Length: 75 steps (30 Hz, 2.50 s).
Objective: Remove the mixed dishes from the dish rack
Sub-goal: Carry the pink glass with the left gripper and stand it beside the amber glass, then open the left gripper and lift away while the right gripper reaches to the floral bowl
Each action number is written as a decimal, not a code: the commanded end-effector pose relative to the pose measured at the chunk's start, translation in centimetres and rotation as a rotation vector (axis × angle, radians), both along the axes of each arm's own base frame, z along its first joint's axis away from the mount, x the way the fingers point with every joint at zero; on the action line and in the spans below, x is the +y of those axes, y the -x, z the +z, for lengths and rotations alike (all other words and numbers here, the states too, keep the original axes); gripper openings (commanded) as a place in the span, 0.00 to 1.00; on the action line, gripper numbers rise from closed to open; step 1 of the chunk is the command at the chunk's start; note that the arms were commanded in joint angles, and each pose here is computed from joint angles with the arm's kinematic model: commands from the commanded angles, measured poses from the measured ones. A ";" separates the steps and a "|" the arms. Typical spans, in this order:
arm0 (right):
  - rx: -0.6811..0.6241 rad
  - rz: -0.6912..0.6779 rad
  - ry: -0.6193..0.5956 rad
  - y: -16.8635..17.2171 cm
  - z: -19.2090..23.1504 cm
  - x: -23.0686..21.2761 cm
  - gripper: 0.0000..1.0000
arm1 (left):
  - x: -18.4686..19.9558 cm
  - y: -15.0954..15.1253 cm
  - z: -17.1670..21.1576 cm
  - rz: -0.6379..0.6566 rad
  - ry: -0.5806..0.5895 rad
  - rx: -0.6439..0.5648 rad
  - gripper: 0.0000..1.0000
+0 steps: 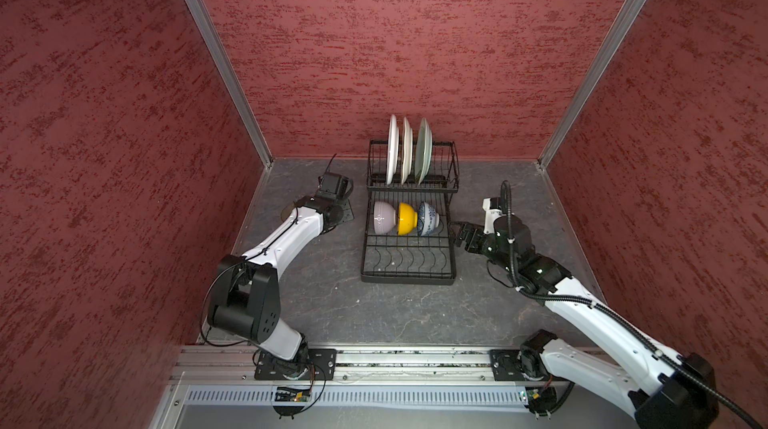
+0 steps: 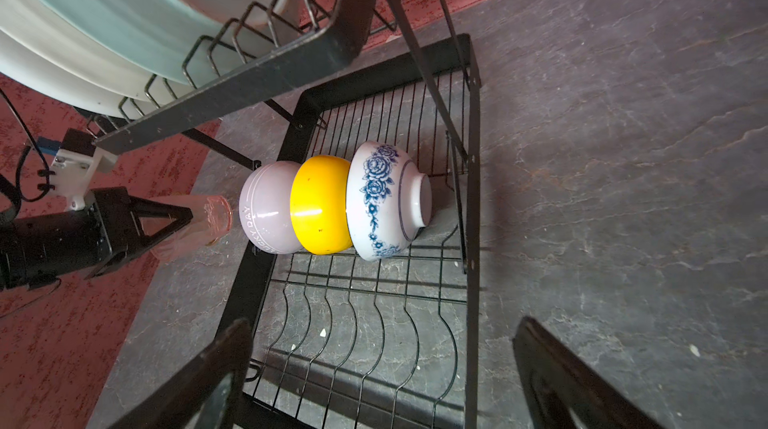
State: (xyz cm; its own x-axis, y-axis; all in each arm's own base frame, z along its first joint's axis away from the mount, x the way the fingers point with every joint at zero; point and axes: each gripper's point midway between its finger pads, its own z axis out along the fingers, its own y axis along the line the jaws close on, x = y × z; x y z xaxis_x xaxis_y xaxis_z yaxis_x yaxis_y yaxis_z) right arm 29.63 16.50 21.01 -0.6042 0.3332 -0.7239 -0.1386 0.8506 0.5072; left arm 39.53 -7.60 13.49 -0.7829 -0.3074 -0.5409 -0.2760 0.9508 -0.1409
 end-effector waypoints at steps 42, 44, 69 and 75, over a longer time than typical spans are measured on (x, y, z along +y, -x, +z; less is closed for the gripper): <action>0.131 0.070 -0.016 0.4 -4.7 1.6 0.99 | -0.3 -8.8 0.4 -0.121 -0.002 0.064 0.43; 0.133 0.073 -0.019 0.3 -4.7 1.7 0.99 | -0.4 -8.9 1.1 -0.123 0.002 0.041 0.52; 0.085 0.136 -0.002 -4.0 -5.7 4.9 0.87 | -0.6 0.3 9.2 -0.094 0.224 -0.331 0.99; 0.055 0.120 0.011 -4.8 -6.5 4.9 0.75 | -1.9 2.7 8.6 -0.138 0.262 -0.331 0.99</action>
State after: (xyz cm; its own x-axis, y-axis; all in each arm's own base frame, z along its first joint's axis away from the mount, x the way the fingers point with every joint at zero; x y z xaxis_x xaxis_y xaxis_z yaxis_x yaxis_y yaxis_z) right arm 33.04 21.36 12.98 -0.7419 0.2257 -0.6313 -0.1810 0.8393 0.5127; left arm 37.34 -8.40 21.66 -0.6320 -0.3641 -0.6841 -0.0900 0.9113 -0.4018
